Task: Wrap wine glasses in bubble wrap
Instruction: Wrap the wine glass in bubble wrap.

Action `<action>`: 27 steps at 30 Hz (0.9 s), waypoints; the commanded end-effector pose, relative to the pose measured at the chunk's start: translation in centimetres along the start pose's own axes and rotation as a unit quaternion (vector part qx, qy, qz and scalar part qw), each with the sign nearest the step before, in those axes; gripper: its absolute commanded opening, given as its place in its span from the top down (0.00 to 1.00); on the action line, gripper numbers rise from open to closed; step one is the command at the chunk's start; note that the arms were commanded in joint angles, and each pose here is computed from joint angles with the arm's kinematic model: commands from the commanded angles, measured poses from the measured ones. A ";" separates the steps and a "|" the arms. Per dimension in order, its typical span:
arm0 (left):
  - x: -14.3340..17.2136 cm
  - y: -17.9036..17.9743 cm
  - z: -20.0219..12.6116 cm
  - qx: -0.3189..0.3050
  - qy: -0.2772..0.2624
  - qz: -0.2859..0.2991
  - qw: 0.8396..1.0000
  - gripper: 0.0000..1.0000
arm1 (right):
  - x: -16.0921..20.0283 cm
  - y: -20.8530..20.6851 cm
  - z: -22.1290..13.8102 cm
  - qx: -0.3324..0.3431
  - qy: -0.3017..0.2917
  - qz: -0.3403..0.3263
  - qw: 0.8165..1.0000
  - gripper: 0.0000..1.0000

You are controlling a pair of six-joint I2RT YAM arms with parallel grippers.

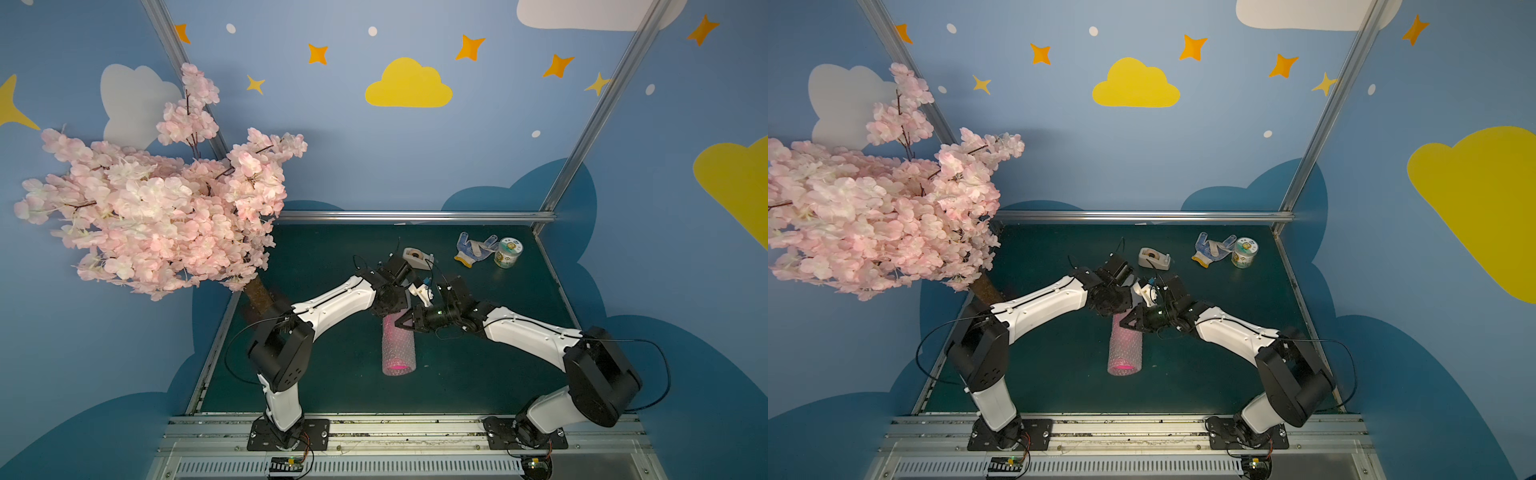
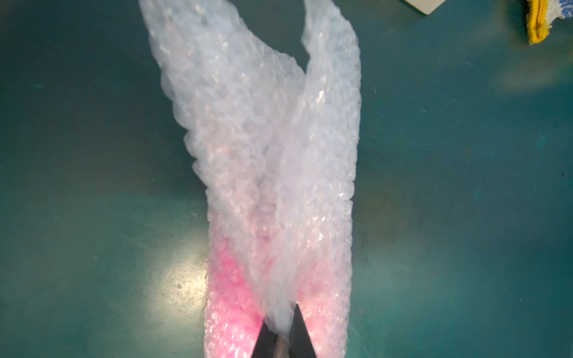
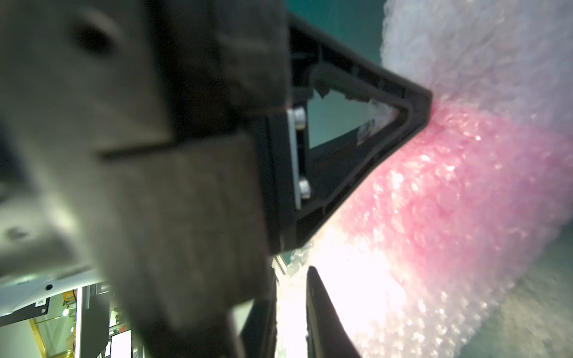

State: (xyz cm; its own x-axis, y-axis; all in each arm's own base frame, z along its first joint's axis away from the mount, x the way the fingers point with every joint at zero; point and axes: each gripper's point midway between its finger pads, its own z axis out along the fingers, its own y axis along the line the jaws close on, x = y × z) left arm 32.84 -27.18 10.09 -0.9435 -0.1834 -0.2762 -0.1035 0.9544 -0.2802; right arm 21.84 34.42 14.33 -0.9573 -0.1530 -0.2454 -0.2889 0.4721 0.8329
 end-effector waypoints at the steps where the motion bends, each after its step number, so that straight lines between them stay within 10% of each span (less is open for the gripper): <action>1: 0.6 0.6 0.5 -0.023 0.014 -0.011 1.000 0.91 | 1.2 -1.3 1.5 0.000 0.026 0.017 1.000 0.85; 12: 0.5 0.9 0.3 -0.034 0.010 -0.024 0.999 0.91 | 2.9 -3.4 2.2 0.027 0.038 0.053 0.998 0.81; 27: 0.1 0.5 -0.3 -0.025 -0.002 -0.033 0.999 0.92 | -3.6 -6.1 -7.0 0.073 -0.054 0.094 0.991 0.59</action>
State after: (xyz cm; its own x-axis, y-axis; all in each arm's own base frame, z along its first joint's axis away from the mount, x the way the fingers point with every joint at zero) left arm 32.69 -26.88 10.12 -0.9335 -0.2446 -0.2621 -0.1729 0.9477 -0.2683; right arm 26.12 27.78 13.65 -0.9870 0.0134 -0.1605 -0.1251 0.5636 0.8165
